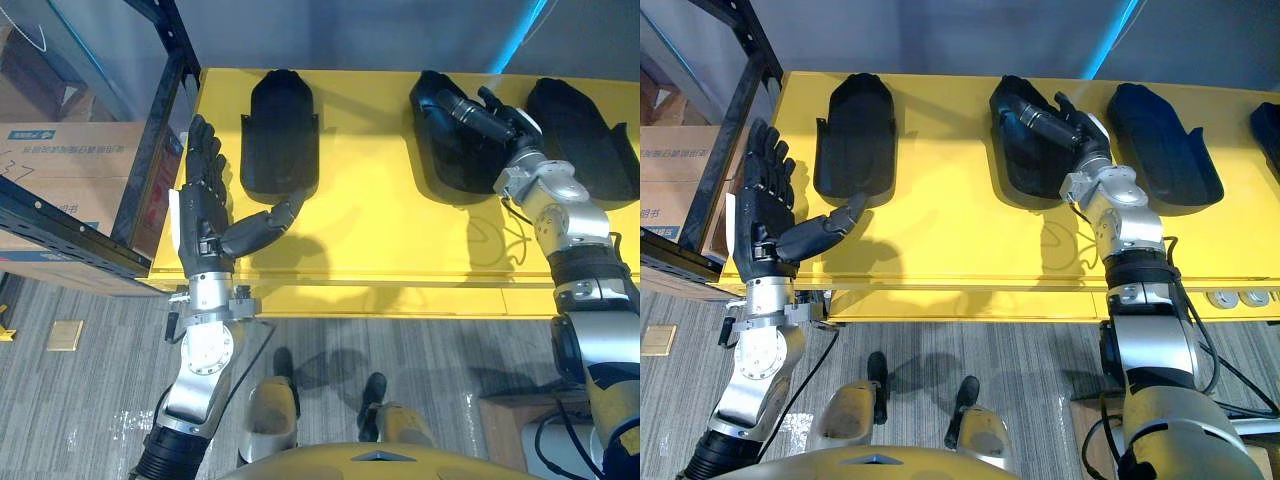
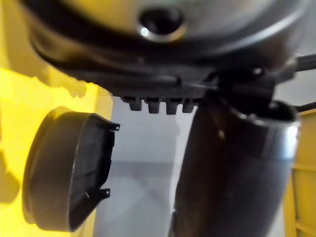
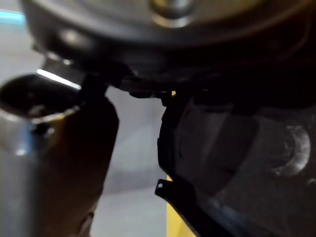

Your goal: Walk over and take three plastic housings, then place them on the shelf

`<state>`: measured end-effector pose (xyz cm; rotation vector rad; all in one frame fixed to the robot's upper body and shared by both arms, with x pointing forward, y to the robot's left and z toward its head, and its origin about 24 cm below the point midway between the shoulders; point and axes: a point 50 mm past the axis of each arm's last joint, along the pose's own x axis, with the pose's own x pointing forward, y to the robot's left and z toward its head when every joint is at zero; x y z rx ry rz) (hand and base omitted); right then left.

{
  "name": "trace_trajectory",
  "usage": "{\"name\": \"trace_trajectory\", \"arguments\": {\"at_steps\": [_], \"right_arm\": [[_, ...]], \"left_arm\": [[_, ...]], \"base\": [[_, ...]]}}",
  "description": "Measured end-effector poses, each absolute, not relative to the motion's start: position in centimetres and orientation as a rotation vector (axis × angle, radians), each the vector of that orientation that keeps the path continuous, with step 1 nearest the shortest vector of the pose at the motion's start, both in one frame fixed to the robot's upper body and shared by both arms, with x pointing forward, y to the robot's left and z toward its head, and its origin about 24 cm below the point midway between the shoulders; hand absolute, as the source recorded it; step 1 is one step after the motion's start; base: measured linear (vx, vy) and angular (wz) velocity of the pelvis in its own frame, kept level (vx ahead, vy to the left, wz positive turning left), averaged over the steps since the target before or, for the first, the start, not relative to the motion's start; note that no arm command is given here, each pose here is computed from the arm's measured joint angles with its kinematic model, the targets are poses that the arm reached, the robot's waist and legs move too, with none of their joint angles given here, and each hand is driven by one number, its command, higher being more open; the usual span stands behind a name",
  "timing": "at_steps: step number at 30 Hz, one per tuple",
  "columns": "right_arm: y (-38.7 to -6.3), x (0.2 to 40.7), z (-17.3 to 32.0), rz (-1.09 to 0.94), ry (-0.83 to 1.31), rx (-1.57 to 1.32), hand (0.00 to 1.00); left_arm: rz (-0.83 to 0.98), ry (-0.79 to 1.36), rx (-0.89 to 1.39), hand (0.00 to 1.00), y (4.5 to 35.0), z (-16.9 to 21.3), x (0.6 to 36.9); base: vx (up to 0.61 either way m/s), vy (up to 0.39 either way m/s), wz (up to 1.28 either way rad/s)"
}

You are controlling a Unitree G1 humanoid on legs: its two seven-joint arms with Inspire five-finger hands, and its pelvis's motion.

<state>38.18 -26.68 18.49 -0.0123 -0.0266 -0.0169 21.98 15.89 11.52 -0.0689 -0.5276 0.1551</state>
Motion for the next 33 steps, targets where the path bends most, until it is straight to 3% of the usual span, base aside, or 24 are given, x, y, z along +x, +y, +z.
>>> {"name": "trace_trajectory", "arguments": {"at_steps": [18, 28, 33], "right_arm": [[-25.7, 38.0, 19.0, 0.146, -0.094, -0.065, 1.0], [-27.2, 35.3, 25.6, -0.015, -0.503, -0.085, 1.0], [-28.2, 34.2, 26.0, -0.09, -0.563, -0.058, 1.0]], "left_arm": [[0.095, -0.519, 0.007, 1.0, 15.8, 11.4, 22.0], [0.13, -0.522, 0.022, 1.0, 16.7, 11.5, 22.0], [0.136, -0.523, 0.021, 1.0, 16.7, 11.5, 22.0]], "base": [[0.0, 0.002, 0.01], [0.0, 0.008, 0.02], [0.0, 0.0, 0.0]]}}
